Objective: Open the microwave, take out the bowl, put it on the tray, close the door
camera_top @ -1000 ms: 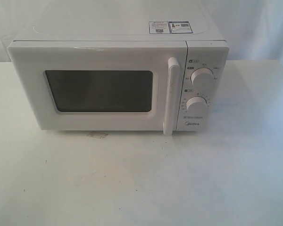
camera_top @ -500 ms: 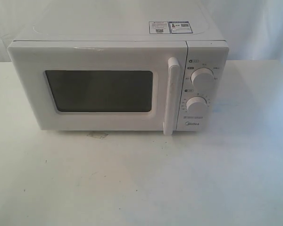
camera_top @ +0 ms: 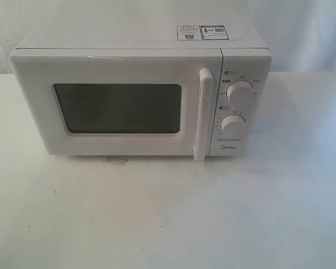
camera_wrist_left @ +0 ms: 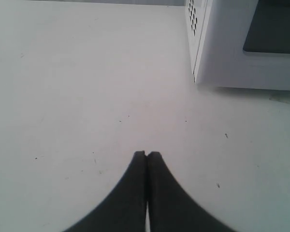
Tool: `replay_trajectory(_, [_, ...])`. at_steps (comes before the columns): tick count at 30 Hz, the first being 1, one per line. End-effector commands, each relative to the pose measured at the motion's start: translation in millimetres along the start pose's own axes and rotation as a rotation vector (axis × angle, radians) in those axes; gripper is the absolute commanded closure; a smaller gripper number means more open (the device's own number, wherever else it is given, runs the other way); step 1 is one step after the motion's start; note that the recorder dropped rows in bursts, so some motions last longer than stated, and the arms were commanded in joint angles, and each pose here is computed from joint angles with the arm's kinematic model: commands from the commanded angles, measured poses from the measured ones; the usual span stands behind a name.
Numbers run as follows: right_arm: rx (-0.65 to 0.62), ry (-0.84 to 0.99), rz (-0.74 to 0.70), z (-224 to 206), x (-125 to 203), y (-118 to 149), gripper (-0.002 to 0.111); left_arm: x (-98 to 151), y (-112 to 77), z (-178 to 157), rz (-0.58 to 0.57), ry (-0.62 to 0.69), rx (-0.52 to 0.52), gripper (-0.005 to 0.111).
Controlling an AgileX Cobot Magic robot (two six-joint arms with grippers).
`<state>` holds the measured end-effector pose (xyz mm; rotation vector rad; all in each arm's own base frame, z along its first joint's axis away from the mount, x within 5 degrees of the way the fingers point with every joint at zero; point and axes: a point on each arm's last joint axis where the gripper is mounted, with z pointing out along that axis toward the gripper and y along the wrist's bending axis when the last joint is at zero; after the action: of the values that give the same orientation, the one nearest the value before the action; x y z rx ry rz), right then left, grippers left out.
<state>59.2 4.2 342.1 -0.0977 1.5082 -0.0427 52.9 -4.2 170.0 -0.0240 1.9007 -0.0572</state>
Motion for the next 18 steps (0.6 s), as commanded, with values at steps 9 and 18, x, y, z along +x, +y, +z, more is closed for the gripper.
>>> replay_trajectory(9, [-0.047, 0.187, 0.010, 9.2, 14.7, 3.6, 0.108, 0.6, -0.3, 0.1, -0.007, -0.003, 0.006, 0.107])
replay_trajectory(18, [-0.020, 0.125, 0.112, 23.4, 24.2, 2.2, 0.108, 0.6, -0.3, 0.1, -0.007, -0.003, 0.006, 0.107])
